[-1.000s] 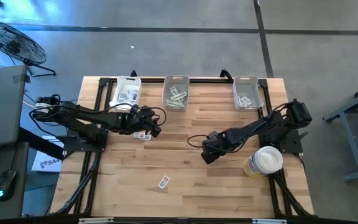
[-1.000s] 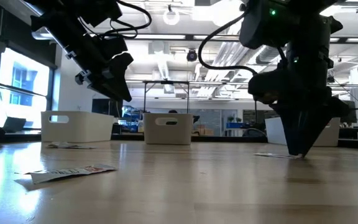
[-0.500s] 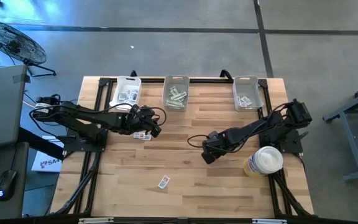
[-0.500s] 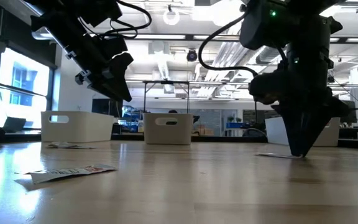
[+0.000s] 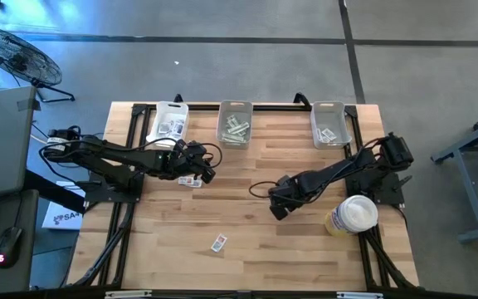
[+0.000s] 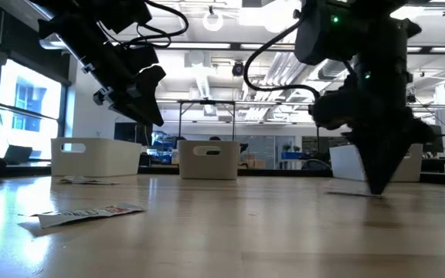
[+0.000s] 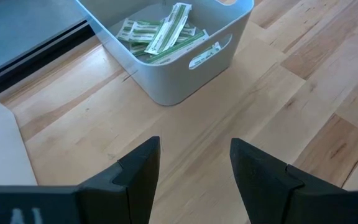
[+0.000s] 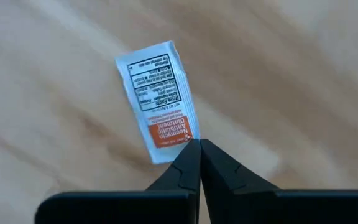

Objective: Pick & Place First Aid Supplies
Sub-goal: Put the orange pad into the right gray bin

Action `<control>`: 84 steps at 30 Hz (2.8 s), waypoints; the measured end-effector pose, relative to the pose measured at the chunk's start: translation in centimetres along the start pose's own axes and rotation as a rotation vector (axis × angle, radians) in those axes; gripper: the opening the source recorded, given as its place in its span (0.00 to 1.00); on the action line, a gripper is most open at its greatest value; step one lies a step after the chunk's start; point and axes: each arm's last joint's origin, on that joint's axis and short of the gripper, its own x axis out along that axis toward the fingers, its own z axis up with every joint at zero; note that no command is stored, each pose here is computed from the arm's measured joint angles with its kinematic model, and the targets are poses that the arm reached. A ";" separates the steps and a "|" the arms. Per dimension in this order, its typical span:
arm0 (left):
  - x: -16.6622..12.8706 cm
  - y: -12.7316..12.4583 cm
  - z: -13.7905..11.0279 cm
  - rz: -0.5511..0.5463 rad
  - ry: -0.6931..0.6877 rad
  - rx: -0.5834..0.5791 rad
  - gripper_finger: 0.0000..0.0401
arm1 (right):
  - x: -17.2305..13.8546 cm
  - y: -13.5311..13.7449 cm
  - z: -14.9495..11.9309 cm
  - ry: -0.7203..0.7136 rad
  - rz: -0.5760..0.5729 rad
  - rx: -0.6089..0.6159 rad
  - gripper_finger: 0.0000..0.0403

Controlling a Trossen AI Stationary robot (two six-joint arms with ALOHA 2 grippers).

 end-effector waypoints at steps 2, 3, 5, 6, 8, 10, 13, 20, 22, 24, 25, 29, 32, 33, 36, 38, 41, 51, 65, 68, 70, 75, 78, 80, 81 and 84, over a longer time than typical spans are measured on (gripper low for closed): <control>0.0 0.0 0.0 0.000 0.000 0.000 0.48 | -1.1 0.2 0.2 0.006 -0.035 -0.008 0.00; 0.0 0.0 0.0 0.000 0.000 0.000 0.48 | -1.9 0.3 0.4 0.000 -0.044 -0.012 0.00; 0.0 0.0 0.0 0.000 0.000 0.000 0.48 | -3.5 0.4 0.8 -0.019 -0.085 -0.009 0.00; 0.0 0.0 0.0 0.000 0.000 0.000 0.48 | -4.2 0.3 1.0 -0.029 -0.127 -0.005 0.00; 0.0 0.0 0.0 0.000 0.000 0.000 0.48 | -5.7 0.0 1.4 -0.047 -0.224 0.000 0.00; 0.0 0.0 0.0 0.001 0.001 0.001 0.48 | -7.6 -0.4 1.8 -0.063 -0.315 0.006 0.00; 0.0 0.0 0.0 0.001 0.001 0.001 0.48 | -10.0 -1.3 2.4 -0.070 -0.455 0.021 0.00; 0.0 0.0 0.0 0.000 0.001 0.001 0.48 | -12.6 -4.0 5.3 -0.130 -0.507 0.068 0.00; 0.0 0.0 0.0 0.001 0.001 0.001 0.48 | -12.9 -5.6 6.3 -0.152 -0.574 0.093 0.00; 0.0 0.0 0.0 0.001 0.002 0.002 0.48 | -13.1 -7.4 7.5 -0.164 -0.603 0.119 0.00; 0.0 0.0 0.0 0.002 0.003 0.003 0.48 | -13.1 -8.3 7.9 -0.159 -0.615 0.138 0.00; 0.0 0.0 0.0 0.001 0.001 0.002 0.48 | -13.6 -12.1 9.8 -0.164 -0.676 0.250 0.00; 0.0 0.0 0.0 0.005 -0.002 0.008 0.48 | -13.4 -14.4 11.4 -0.186 -0.710 0.306 0.00; 0.0 0.0 0.0 0.004 -0.003 0.013 0.48 | -13.3 -15.2 11.9 -0.186 -0.711 0.316 0.00; 0.0 0.0 0.0 0.005 -0.002 0.018 0.48 | -12.3 -17.1 13.3 -0.198 -0.655 0.363 0.00; 0.0 0.0 0.0 0.002 -0.001 0.020 0.48 | -11.5 -18.1 14.0 -0.200 -0.607 0.388 0.00; 0.0 0.0 0.0 0.003 -0.001 0.020 0.48 | -10.2 -19.3 14.2 -0.182 -0.561 0.406 0.00; 0.0 0.0 0.0 0.010 -0.006 0.020 0.48 | -7.7 -21.4 13.3 -0.133 -0.579 0.496 0.01; 0.0 0.1 0.0 0.021 -0.012 0.020 0.48 | -12.8 -18.8 14.6 -0.181 -0.563 0.406 0.34; 0.0 0.1 0.0 0.021 -0.012 0.020 0.48 | -13.9 -16.8 14.5 -0.244 -0.564 0.354 0.36; 0.0 0.1 0.0 0.021 -0.012 0.020 0.48 | -14.2 -15.1 14.4 -0.300 -0.543 0.303 0.36; 0.0 0.1 0.0 0.023 -0.009 0.073 0.48 | -13.1 -9.7 13.7 -0.418 -0.316 0.117 0.34; 0.0 0.1 0.0 0.025 -0.007 0.089 0.48 | -11.5 -5.9 12.5 -0.480 -0.106 -0.022 0.33; 0.0 0.1 0.0 0.023 -0.010 0.083 0.48 | -10.2 -3.2 11.3 -0.522 0.018 -0.129 0.33; 0.0 0.1 0.0 0.023 -0.010 0.082 0.48 | -9.7 -2.0 10.6 -0.548 0.070 -0.180 0.33; 0.0 0.1 0.0 0.022 -0.009 0.077 0.48 | -8.0 1.6 8.5 -0.615 0.201 -0.302 0.33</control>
